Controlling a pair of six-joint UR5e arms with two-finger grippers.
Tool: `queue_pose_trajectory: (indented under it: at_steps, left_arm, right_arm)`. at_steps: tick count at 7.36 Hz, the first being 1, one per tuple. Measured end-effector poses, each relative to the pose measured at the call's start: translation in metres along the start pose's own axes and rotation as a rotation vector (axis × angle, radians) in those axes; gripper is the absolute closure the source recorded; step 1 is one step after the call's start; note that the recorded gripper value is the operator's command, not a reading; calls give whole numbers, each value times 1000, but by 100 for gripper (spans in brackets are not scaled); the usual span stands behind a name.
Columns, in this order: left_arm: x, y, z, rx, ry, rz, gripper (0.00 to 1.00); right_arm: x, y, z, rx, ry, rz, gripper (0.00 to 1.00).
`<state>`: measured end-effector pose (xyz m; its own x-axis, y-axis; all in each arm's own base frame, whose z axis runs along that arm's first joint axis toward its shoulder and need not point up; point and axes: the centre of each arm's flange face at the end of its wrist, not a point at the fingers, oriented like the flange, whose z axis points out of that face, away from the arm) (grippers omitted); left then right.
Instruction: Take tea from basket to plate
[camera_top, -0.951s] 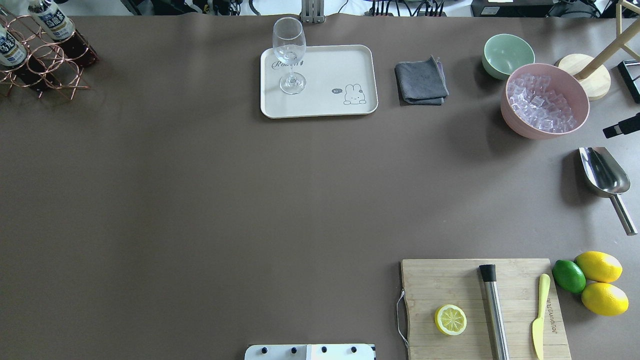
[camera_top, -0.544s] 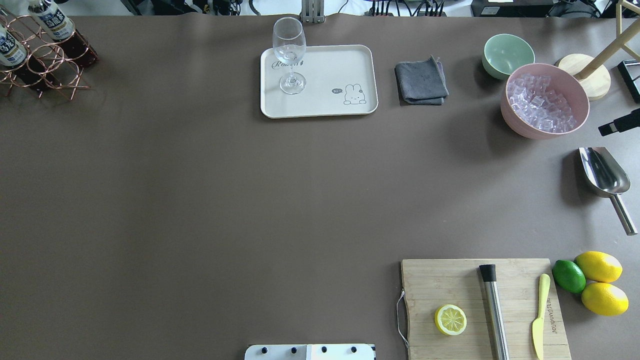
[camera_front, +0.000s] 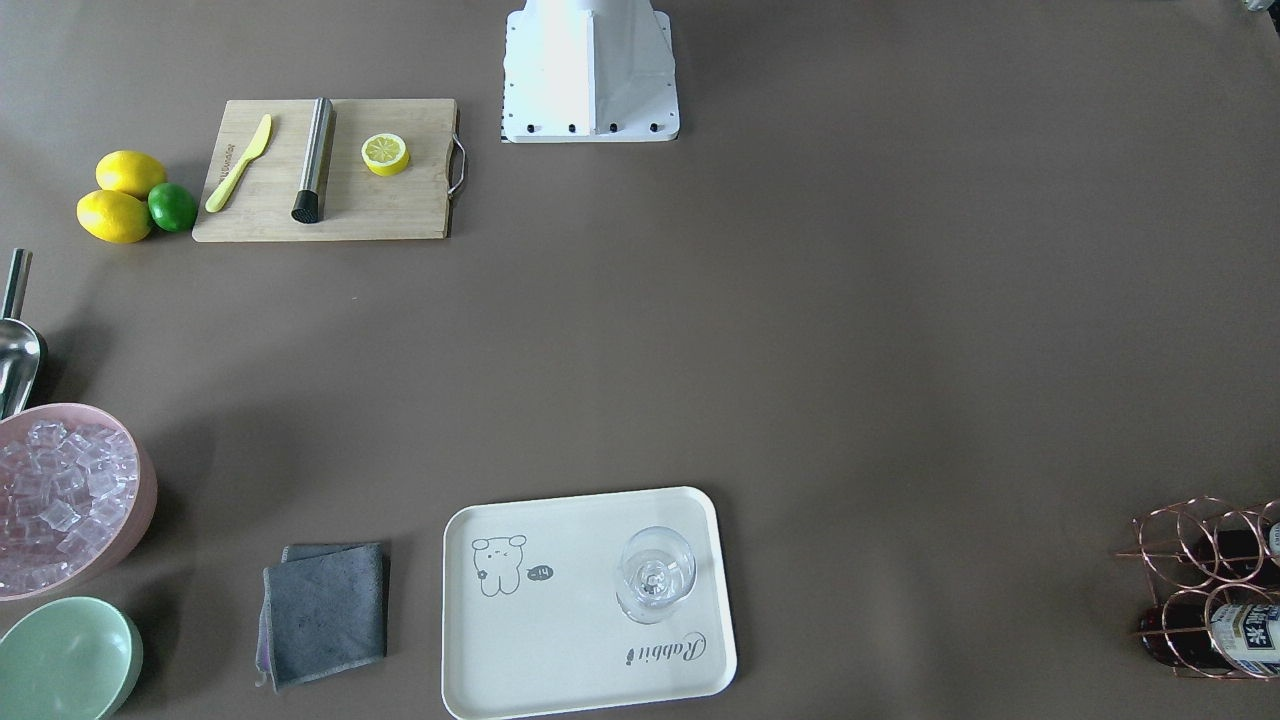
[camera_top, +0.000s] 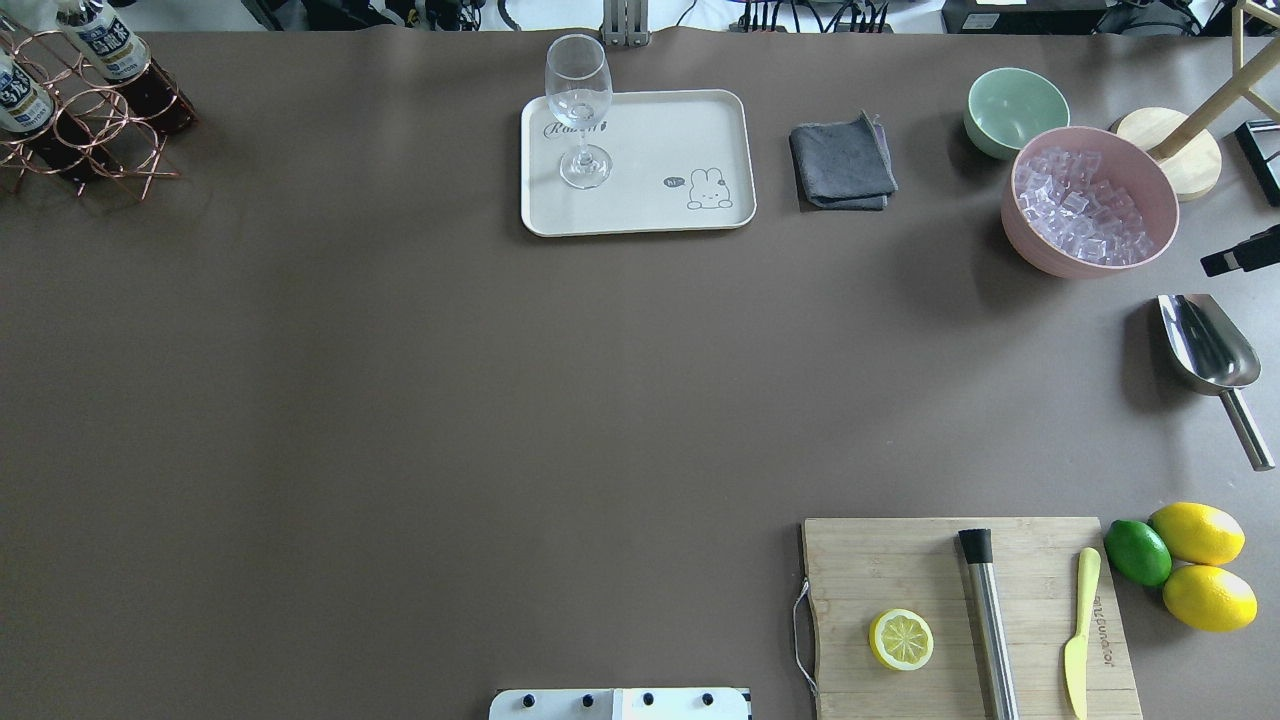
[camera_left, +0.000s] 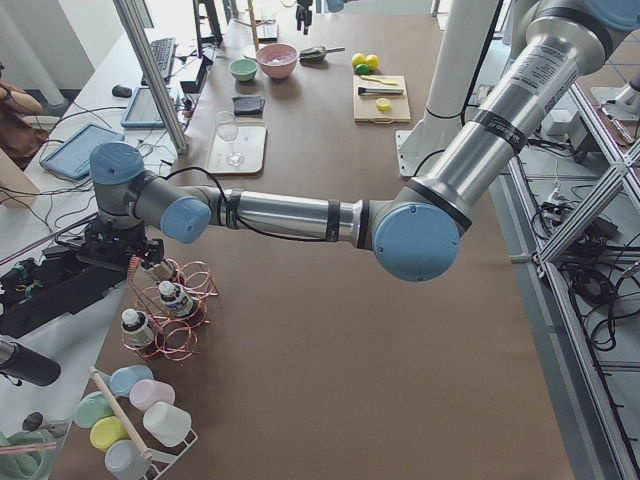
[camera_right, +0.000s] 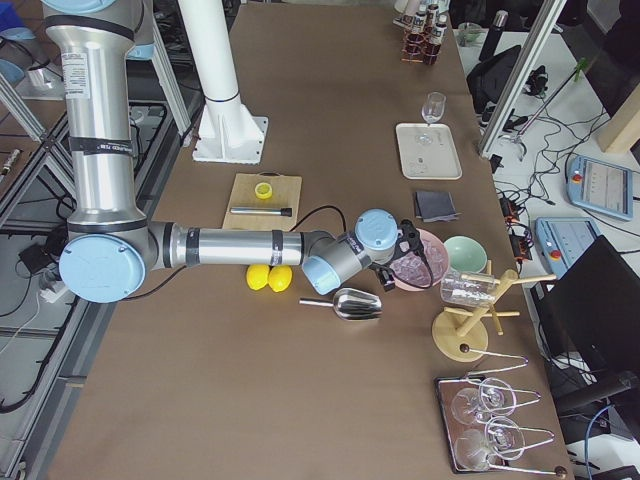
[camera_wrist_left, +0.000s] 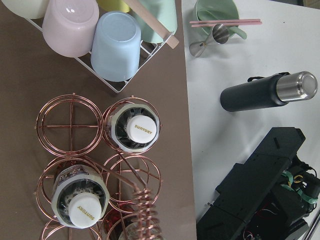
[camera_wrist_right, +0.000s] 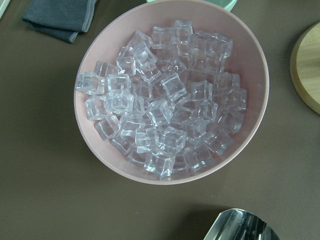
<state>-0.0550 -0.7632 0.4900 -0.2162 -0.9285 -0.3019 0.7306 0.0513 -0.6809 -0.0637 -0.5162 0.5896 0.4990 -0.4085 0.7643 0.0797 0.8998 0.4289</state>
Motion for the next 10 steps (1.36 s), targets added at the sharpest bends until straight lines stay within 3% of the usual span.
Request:
queue_pose_trajectory:
  at_steps: [2, 5, 6, 7, 10]
  left_arm:
    - [-2, 5, 4, -5, 0, 9, 57]
    - [-12, 4, 5, -8, 3, 22, 67]
    - [-17, 1, 5, -8, 3, 26, 77]
    - [-21, -1, 4, -9, 5, 29, 100]
    - [-20, -1, -11, -9, 20, 23, 100]
  right_arm:
    - [2, 2, 1, 0, -1, 2, 0]
    - [0, 1, 0, 9, -3, -11, 0]
    - [2, 2, 1, 15, -4, -20, 0]
    - [2, 3, 2, 21, -6, -28, 0]
    - [-18, -5, 0, 73, -57, -138, 0]
